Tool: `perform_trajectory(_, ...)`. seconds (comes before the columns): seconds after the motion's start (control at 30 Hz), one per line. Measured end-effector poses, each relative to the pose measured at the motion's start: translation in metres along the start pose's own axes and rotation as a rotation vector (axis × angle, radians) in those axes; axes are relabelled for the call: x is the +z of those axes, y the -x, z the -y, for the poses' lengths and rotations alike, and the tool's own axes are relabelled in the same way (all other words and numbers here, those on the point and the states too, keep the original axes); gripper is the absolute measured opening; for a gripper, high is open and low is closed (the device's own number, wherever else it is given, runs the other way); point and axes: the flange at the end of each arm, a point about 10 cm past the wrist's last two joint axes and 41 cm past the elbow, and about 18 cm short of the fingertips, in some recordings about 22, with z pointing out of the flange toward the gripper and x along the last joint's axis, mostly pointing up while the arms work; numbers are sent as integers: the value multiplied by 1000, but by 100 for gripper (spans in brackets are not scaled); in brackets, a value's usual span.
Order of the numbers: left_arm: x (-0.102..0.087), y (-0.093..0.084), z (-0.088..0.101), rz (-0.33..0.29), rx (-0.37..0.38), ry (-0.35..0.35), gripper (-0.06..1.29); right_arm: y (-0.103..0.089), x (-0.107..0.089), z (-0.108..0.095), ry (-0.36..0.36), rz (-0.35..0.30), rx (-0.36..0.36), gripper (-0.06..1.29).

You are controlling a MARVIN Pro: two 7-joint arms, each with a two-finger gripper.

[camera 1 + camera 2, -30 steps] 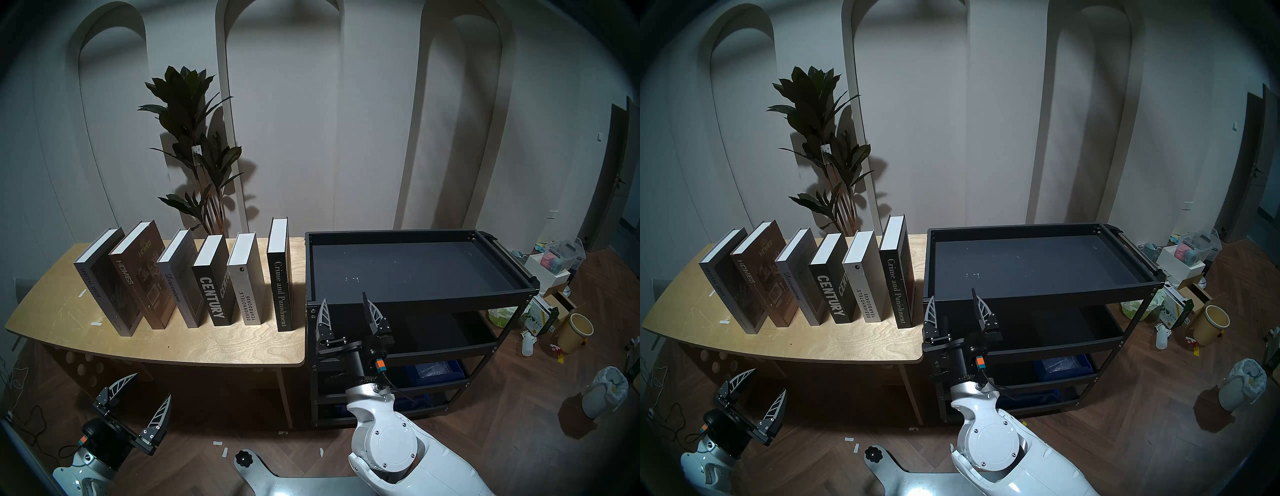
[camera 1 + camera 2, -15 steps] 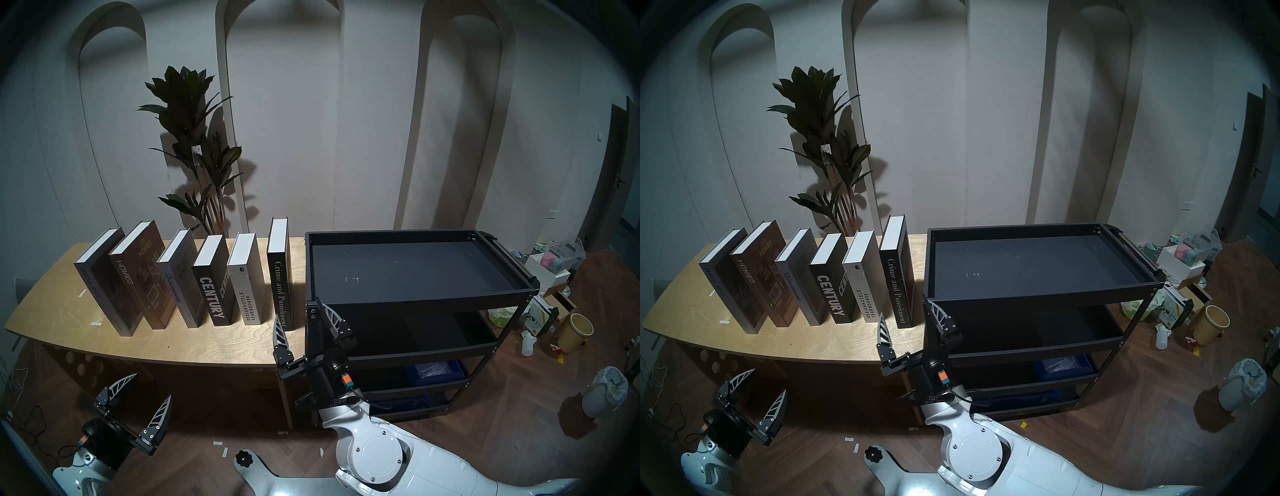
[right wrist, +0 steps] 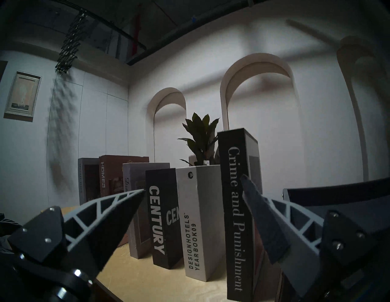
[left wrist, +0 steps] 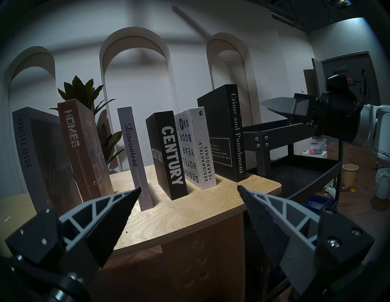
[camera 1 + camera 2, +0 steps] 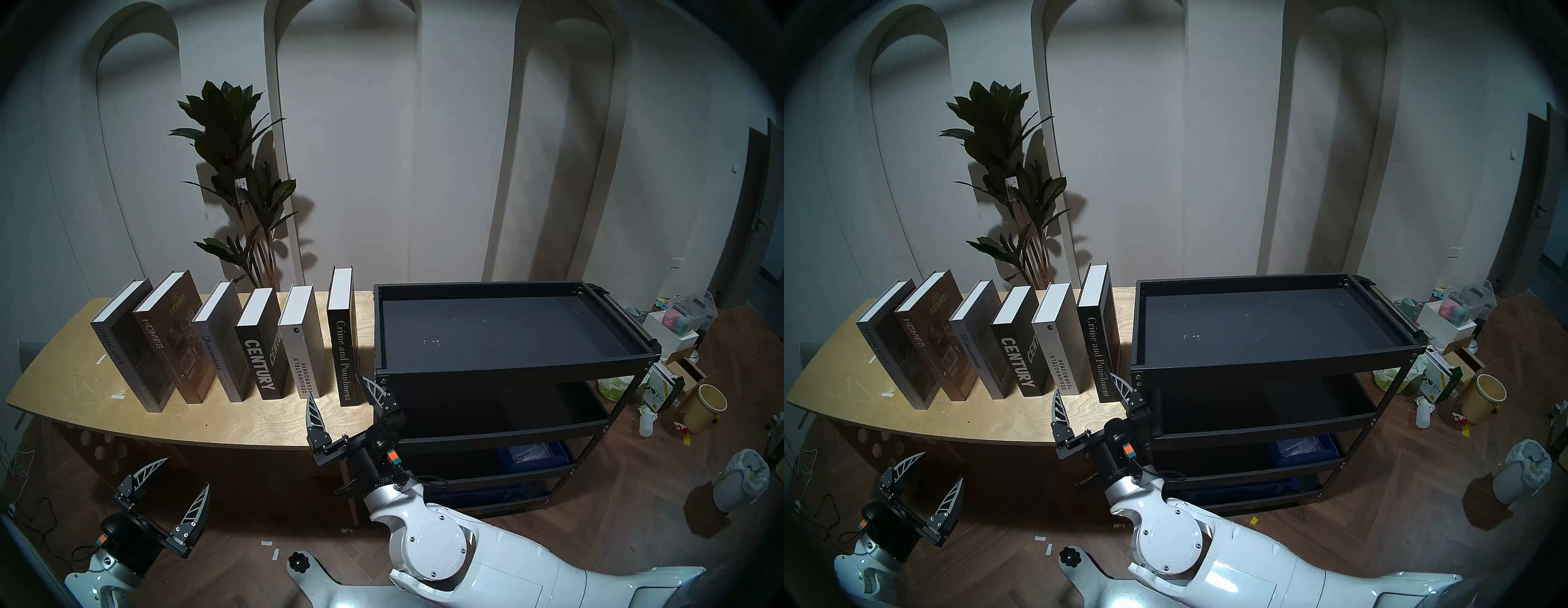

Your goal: Move the books from the display table onto the shelf, standing them upright with spines facing out and tallest at one end

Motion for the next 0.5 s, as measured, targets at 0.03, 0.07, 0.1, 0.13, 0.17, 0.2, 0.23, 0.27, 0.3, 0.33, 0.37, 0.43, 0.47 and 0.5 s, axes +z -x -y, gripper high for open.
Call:
perform_trajectory(0.03, 0, 0, 0, 0, 0, 0, 126, 0, 1, 1, 1, 6, 8, 123)
perform_trajectory(0.07, 0, 0, 0, 0, 0, 0, 126, -1, 4, 4, 1, 19, 24, 123)
perform_trajectory(0.1, 0, 0, 0, 0, 0, 0, 126, -2, 6, 6, -2, 27, 36, 123)
perform_trajectory(0.13, 0, 0, 0, 0, 0, 0, 126, -3, 7, 8, -4, 34, 45, 123)
perform_trajectory(0.17, 0, 0, 0, 0, 0, 0, 126, -5, 9, 12, -9, 49, 65, 123)
perform_trajectory(0.2, 0, 0, 0, 0, 0, 0, 126, -6, 10, 13, -10, 54, 73, 123)
perform_trajectory(0.23, 0, 0, 0, 0, 0, 0, 126, -7, 11, 17, -13, 73, 96, 123)
perform_trajectory(0.27, 0, 0, 0, 0, 0, 0, 126, -8, 12, 18, -13, 78, 102, 123)
perform_trajectory(0.3, 0, 0, 0, 0, 0, 0, 126, -9, 13, 20, -14, 89, 116, 123)
perform_trajectory(0.33, 0, 0, 0, 0, 0, 0, 126, -10, 14, 23, -13, 105, 133, 123)
perform_trajectory(0.37, 0, 0, 0, 0, 0, 0, 126, -11, 14, 24, -12, 112, 139, 123)
perform_trajectory(0.43, 0, 0, 0, 0, 0, 0, 126, -12, 15, 29, -7, 139, 166, 123)
perform_trajectory(0.47, 0, 0, 0, 0, 0, 0, 126, -13, 15, 30, -4, 149, 175, 123)
perform_trajectory(0.5, 0, 0, 0, 0, 0, 0, 126, -14, 15, 32, 3, 165, 189, 123)
